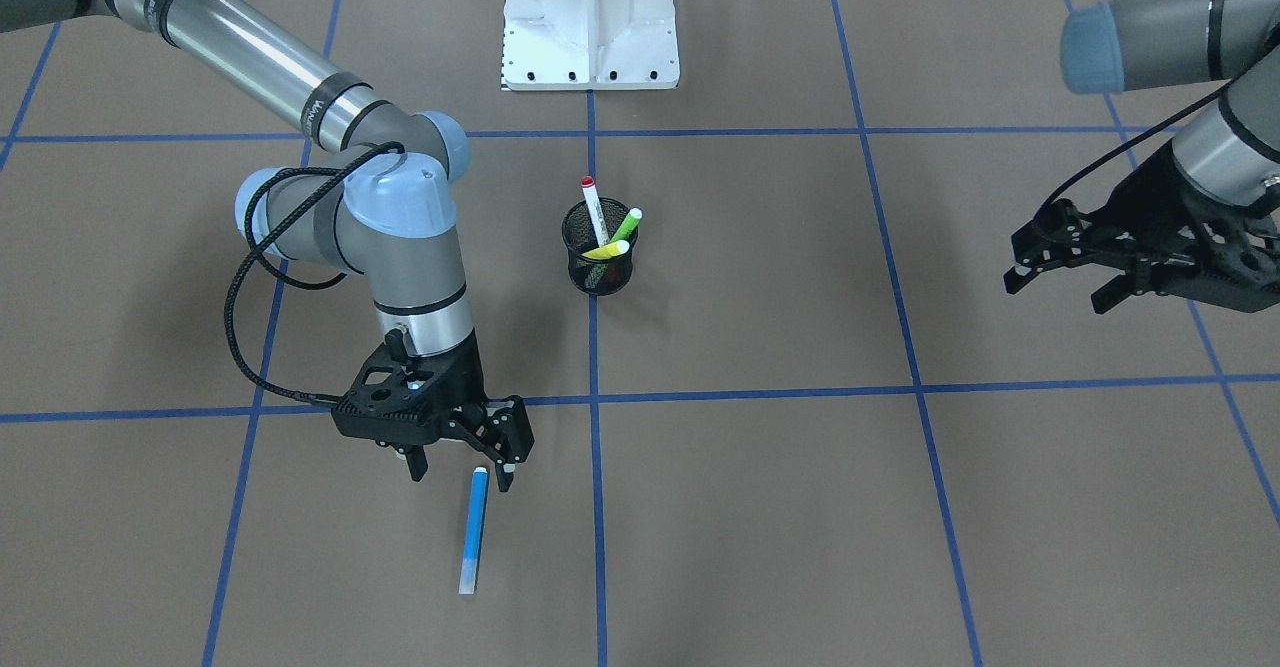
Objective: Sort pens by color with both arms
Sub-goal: 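Release the blue marker on the table while the left arm moves in, then move the left gripper down over the pen cup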
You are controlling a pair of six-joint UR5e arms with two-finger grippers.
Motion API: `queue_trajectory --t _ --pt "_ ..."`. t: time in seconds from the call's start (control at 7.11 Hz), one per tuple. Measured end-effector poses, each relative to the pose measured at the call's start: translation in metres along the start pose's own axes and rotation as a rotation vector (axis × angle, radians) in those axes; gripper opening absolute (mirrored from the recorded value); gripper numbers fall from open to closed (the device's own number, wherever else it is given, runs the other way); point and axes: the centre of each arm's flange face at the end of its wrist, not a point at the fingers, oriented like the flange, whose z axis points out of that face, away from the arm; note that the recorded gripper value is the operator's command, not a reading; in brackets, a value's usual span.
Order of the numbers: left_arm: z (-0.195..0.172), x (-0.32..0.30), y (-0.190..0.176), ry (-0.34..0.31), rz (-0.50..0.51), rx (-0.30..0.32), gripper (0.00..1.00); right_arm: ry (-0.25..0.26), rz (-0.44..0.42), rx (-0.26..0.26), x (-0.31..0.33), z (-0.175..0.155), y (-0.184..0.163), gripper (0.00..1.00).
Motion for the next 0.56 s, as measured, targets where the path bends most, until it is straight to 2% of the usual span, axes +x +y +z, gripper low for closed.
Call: queue_trajectory --t 0.28,0.42,0.56 --pt "0.025 0.086 0.004 0.051 -0.115 -0.038 1.00 0.042 -0.050 -0.196 0.030 -0.027 -0.030 0.99" --pt "0.042 0.132 0.013 0.066 -0.166 -0.059 1.00 0.056 -0.070 -0.262 0.049 -0.036 -0.040 0.99" --pt "0.058 0.173 0.025 0.079 -0.196 -0.082 1.00 0.078 -0.105 -0.302 0.069 -0.043 -0.045 0.99"
